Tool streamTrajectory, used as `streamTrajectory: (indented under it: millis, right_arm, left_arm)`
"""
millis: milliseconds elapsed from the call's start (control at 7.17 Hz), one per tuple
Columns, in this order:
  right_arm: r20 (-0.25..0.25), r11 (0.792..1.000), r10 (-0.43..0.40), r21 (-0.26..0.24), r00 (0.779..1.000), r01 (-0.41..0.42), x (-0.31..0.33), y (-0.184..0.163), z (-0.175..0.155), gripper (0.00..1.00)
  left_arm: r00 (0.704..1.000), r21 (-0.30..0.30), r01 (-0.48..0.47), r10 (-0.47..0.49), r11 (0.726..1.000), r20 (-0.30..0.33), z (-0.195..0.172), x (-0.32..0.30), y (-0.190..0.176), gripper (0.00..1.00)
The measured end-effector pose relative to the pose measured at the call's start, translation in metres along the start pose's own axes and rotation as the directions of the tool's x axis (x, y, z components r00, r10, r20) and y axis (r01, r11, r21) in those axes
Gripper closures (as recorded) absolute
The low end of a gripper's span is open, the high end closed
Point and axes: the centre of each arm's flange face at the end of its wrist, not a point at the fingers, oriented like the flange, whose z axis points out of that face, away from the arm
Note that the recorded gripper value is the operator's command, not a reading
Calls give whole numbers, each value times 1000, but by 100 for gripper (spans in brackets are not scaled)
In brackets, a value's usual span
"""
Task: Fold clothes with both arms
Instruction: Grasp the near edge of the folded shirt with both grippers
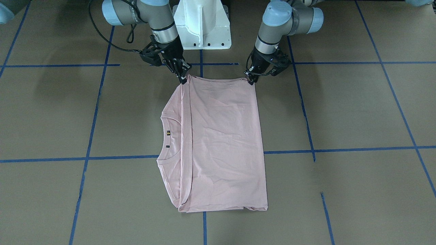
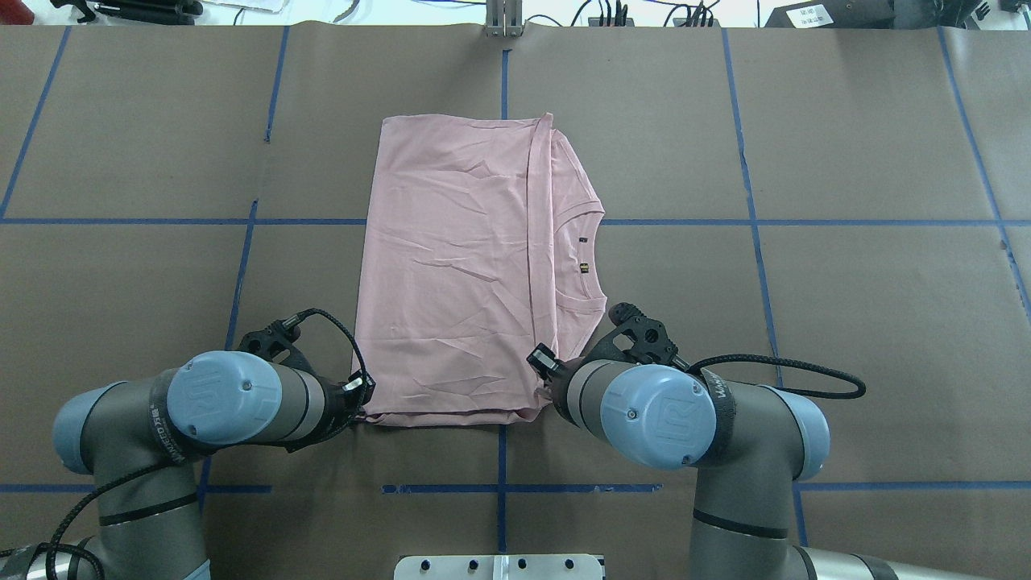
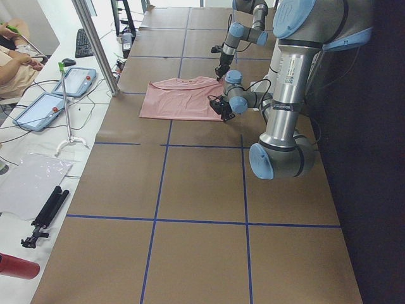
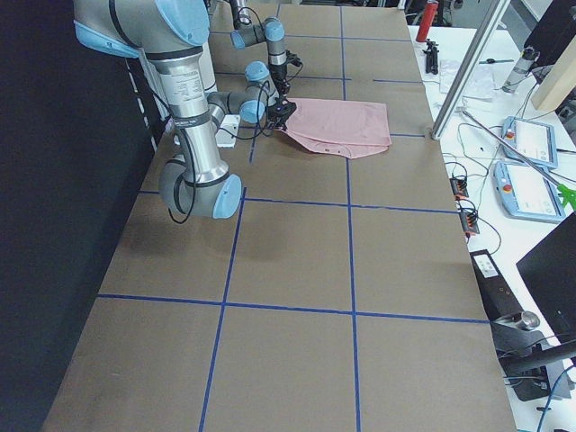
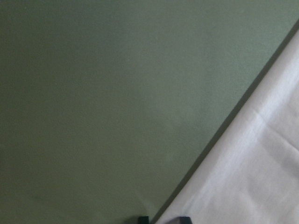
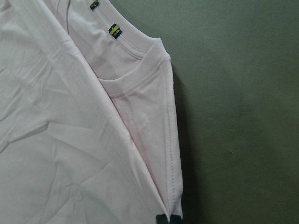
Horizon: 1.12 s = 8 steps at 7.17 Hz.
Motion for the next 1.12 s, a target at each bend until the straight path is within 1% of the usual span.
streamTrajectory:
  millis: [140,698,837,977,1116]
  right_arm:
    - [0,1000,0,0,1000,0,0,0,0,100]
    - [-4,1000,-1,1,1000,1,2,-1,1,100]
    - [-3,1000,0,1,1000,0,3,-2,-1,100]
    - [4,1000,-1,-10,1000,1,11,-3,-12,100]
    - [13,999,-8,-40,1000,9,28,0,-34,100]
  left_arm:
    - [1000,1,0,0,1000,2,1,0,0,100]
    - [1000,-10,-2,2,1000,-14,-8,3,3,100]
    - [1000,-18,-3,3,1000,-29,-20,5,6,100]
    - [999,-25,0,-1,1000,-40,-43,5,10,100]
    - [999,-41,14,-16,999,-41,-72,1,21,100]
